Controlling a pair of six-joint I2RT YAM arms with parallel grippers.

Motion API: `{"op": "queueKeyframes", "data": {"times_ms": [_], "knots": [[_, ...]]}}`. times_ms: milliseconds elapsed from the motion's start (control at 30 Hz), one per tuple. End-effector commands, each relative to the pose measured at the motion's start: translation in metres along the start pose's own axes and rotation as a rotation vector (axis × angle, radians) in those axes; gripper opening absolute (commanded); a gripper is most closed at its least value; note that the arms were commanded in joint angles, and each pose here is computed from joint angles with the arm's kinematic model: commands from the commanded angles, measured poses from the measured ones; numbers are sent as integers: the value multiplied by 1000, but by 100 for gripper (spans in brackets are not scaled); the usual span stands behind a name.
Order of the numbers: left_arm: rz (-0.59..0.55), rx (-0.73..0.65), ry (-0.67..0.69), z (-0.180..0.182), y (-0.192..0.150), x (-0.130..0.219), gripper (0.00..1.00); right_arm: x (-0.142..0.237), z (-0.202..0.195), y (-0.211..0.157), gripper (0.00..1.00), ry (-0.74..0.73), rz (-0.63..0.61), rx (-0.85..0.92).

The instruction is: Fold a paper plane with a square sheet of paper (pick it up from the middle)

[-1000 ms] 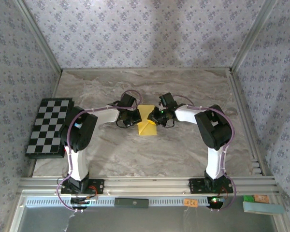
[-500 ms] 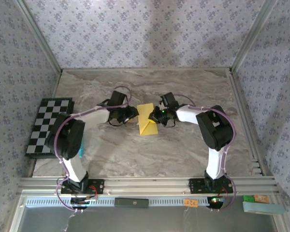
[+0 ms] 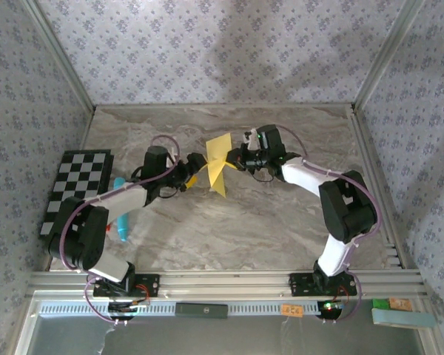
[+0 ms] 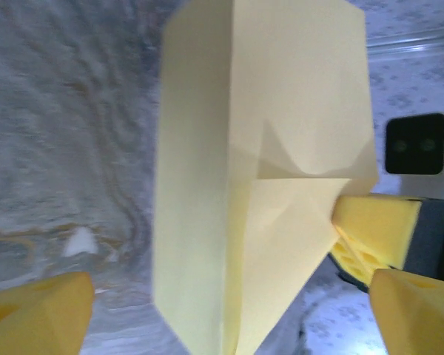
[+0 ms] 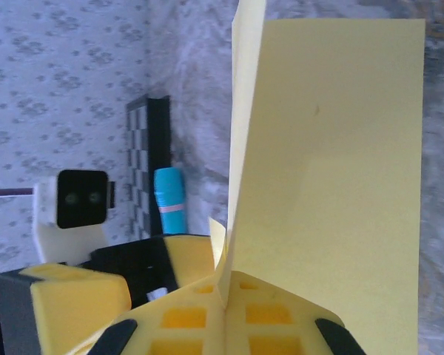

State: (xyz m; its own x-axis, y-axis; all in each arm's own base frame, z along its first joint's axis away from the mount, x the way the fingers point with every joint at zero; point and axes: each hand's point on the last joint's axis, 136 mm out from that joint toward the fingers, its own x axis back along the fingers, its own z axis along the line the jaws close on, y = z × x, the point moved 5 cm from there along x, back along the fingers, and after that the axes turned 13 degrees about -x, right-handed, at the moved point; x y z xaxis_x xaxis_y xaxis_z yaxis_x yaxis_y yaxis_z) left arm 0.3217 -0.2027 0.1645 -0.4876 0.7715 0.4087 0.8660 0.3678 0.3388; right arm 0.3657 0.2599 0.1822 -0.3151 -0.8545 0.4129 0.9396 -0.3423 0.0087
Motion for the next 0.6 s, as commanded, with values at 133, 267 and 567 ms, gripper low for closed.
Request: {"op": "queueKeyframes", "data": {"times_ms": [133, 267, 567], "knots": [[-8, -63, -236, -46, 8, -5, 97, 15, 51, 3, 3, 194, 34, 24], [-10, -78, -248, -50, 9, -5, 95, 18, 57, 4, 3, 239, 48, 3], [-2, -99, -292, -63, 13, -5, 71, 19, 55, 6, 4, 256, 60, -24]]}}
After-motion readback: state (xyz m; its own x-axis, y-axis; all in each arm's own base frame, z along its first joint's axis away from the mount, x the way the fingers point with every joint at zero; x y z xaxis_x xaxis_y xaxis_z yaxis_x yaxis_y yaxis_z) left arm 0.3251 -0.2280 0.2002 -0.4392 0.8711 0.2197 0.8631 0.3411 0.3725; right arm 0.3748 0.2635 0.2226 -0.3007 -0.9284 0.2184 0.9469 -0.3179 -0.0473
